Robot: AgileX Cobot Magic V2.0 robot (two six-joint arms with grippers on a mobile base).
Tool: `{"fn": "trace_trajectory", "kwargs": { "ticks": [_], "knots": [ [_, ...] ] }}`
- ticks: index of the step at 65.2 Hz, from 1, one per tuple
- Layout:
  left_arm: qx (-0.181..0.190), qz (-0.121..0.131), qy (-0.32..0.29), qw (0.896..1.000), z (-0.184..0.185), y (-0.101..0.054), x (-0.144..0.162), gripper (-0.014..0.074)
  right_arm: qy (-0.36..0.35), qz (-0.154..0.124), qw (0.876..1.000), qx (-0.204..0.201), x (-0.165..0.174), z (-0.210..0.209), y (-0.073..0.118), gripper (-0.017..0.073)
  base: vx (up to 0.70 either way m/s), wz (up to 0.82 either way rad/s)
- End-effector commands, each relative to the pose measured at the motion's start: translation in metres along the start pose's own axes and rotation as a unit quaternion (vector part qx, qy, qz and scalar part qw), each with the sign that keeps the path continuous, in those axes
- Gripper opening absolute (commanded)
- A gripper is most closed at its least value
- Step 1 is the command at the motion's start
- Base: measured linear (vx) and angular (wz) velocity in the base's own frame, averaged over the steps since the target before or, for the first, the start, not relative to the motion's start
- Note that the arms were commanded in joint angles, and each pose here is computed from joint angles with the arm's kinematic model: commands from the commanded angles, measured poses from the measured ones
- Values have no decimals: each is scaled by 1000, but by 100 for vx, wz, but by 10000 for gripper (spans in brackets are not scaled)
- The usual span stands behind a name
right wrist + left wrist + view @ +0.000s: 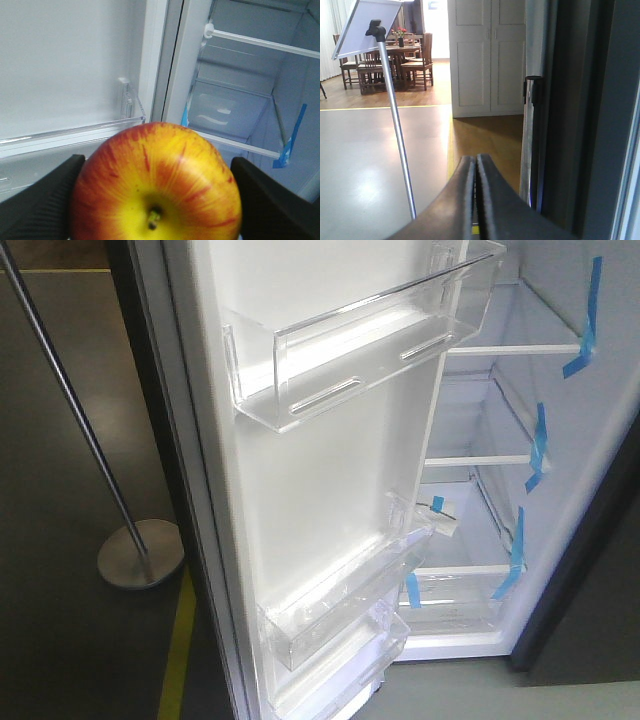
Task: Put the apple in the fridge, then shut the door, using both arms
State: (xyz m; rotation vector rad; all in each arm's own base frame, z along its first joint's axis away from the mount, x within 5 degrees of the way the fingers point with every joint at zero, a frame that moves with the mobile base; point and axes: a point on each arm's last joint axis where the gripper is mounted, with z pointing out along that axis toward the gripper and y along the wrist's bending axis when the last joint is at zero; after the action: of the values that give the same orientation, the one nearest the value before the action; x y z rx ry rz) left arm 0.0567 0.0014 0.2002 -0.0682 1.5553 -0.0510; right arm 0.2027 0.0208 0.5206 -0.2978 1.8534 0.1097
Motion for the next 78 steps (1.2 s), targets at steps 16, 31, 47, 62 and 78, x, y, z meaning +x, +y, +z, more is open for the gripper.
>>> {"fn": "trace_trajectory", "kwargs": {
  "ticks": [16,31,47,62,78],
  "knots": [
    [13,-1,-45,999,-2,-3,-12,-7,-63,-3,998,13,-15,-13,0,104,0,0],
    [13,-1,-45,999,-2,-3,-12,-7,-63,-3,998,13,-15,-13,0,104,0,0],
    [13,-1,-45,999,-2,-3,-12,-7,-63,-3,998,13,-15,-13,0,104,0,0],
    [13,-1,-45,999,-2,-3,-12,-7,-63,-3,998,13,-15,-13,0,104,0,0],
    [13,-1,-45,999,-2,-3,-12,-7,-63,-3,998,13,-15,-13,0,104,0,0]
  ]
}}
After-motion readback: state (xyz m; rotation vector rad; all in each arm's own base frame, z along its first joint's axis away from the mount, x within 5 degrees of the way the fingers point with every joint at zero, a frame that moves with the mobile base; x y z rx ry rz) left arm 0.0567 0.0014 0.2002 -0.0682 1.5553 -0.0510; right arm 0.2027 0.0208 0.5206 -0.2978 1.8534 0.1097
